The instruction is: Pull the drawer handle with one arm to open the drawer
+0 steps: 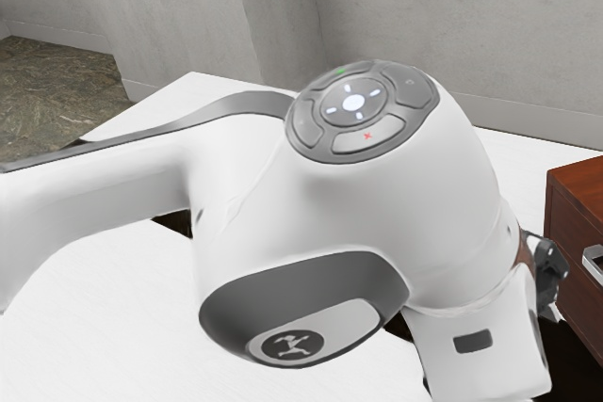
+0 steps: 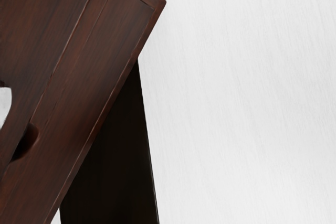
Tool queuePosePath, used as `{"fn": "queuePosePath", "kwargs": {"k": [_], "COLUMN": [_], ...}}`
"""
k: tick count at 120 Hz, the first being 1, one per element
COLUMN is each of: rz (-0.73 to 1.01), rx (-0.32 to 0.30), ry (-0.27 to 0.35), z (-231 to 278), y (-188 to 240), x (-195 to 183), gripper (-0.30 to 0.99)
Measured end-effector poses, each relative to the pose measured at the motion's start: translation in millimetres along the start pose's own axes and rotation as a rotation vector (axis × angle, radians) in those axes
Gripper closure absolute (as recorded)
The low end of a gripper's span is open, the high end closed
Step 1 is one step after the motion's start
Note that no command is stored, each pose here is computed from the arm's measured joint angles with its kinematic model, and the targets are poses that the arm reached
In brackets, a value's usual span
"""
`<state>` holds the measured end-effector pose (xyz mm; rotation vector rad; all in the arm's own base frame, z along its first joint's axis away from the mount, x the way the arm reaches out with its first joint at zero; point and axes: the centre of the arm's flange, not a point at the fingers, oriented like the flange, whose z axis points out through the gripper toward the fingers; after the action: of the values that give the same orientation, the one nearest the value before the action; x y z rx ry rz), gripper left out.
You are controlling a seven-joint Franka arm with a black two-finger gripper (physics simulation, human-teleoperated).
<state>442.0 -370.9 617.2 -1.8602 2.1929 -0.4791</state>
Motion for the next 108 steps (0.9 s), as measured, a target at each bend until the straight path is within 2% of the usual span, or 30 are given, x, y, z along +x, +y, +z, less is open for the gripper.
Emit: {"fn": "queuePosePath", "kwargs": {"k": [21,52,108], "rz": [0.071,0.138,0.206], "rx": [0.014,0.068,0.074], "ry": [0.035,0.061,0.065], "z": [13.5,0.7,29.8], "y": [-13.4,-25.1,-43.7], "x": [19.3,19.9,19.6], "gripper": [0.00,0.00,0.00]}}
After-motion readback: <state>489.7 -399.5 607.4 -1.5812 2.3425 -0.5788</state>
